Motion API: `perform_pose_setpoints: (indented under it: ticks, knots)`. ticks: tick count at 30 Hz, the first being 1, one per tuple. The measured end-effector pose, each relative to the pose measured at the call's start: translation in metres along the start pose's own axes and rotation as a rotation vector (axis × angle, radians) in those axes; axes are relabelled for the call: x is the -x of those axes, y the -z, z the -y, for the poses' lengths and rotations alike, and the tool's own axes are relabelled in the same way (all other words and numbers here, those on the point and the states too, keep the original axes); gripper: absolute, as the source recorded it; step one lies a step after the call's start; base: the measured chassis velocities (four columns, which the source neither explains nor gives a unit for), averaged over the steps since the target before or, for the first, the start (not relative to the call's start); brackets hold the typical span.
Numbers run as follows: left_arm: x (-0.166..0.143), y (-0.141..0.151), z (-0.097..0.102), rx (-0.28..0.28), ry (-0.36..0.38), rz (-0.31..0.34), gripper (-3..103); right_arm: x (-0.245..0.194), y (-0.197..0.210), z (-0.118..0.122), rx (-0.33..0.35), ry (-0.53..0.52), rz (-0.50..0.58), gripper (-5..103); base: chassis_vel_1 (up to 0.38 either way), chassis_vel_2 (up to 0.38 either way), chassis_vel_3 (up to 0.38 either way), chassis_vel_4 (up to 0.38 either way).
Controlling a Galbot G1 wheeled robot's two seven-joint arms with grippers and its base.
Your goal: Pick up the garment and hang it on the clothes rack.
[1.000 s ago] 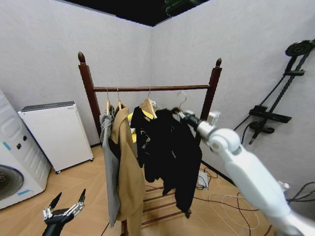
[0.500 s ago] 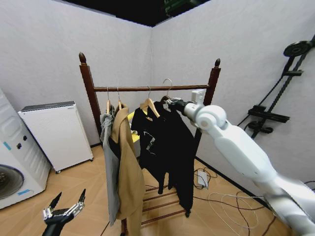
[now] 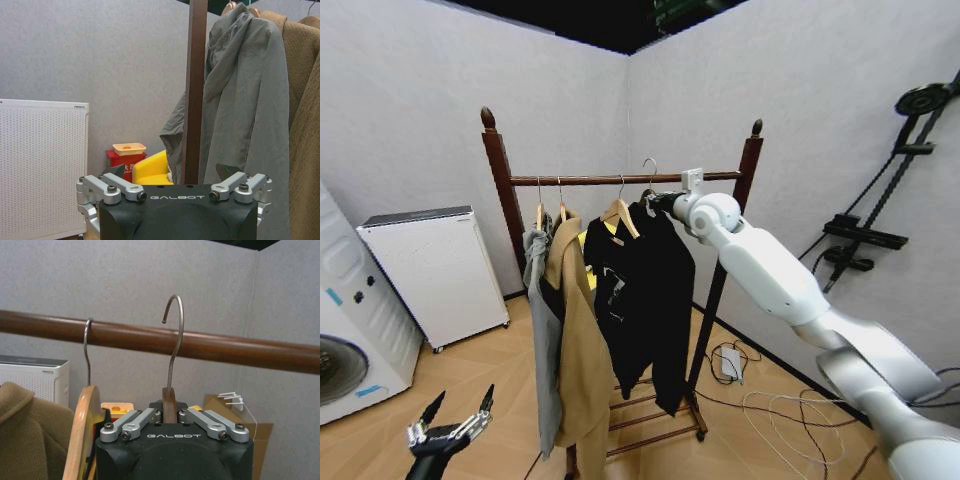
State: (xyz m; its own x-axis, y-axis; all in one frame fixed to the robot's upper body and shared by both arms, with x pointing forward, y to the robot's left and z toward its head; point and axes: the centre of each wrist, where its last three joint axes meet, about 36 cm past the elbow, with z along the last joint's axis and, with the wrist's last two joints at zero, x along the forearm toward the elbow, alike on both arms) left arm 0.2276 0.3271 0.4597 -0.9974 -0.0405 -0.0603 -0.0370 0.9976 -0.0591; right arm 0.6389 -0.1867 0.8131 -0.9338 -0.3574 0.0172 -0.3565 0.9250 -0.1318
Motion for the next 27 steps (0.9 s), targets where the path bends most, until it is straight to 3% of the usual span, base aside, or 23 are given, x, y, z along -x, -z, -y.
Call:
perform_pose_setpoints:
  ticks: [7, 9, 14, 17, 18, 21, 27]
  knots:
    - [0.0, 0.0, 0.0, 0.0, 0.0, 0.0, 100, 0.01, -0.013, -0.017, -0.015, 0.009, -0.033, 7, 0.0, 0.0, 0.0, 0.0]
    - [0.0, 0.0, 0.0, 0.0, 0.0, 0.0, 100, 0.011, -0.015, -0.018, -0.015, 0.006, -0.024, 10, 0.0, 0.0, 0.0, 0.0]
    - [0.0, 0.0, 0.0, 0.0, 0.0, 0.0, 100, 0.01, -0.018, -0.018, -0.001, -0.001, 0.007, 27, 0.0, 0.0, 0.0, 0.0]
    - [0.0, 0.0, 0.0, 0.0, 0.0, 0.0, 100, -0.005, -0.019, -0.013, 0.0, -0.007, 0.035, 44, 0.0, 0.0, 0.0, 0.0]
    - [0.0, 0.0, 0.0, 0.0, 0.0, 0.0, 100, -0.005, -0.019, -0.013, 0.0, -0.007, 0.035, 44, 0.0, 0.0, 0.0, 0.0]
    - [0.0, 0.0, 0.0, 0.0, 0.0, 0.0, 100, -0.042, -0.028, -0.011, -0.006, 0.001, 0.068, 60, 0.0, 0.0, 0.0, 0.0]
    - [0.0, 0.0, 0.0, 0.0, 0.0, 0.0, 100, -0.094, -0.056, -0.011, 0.012, 0.022, 0.067, 77, 0.0, 0.0, 0.0, 0.0]
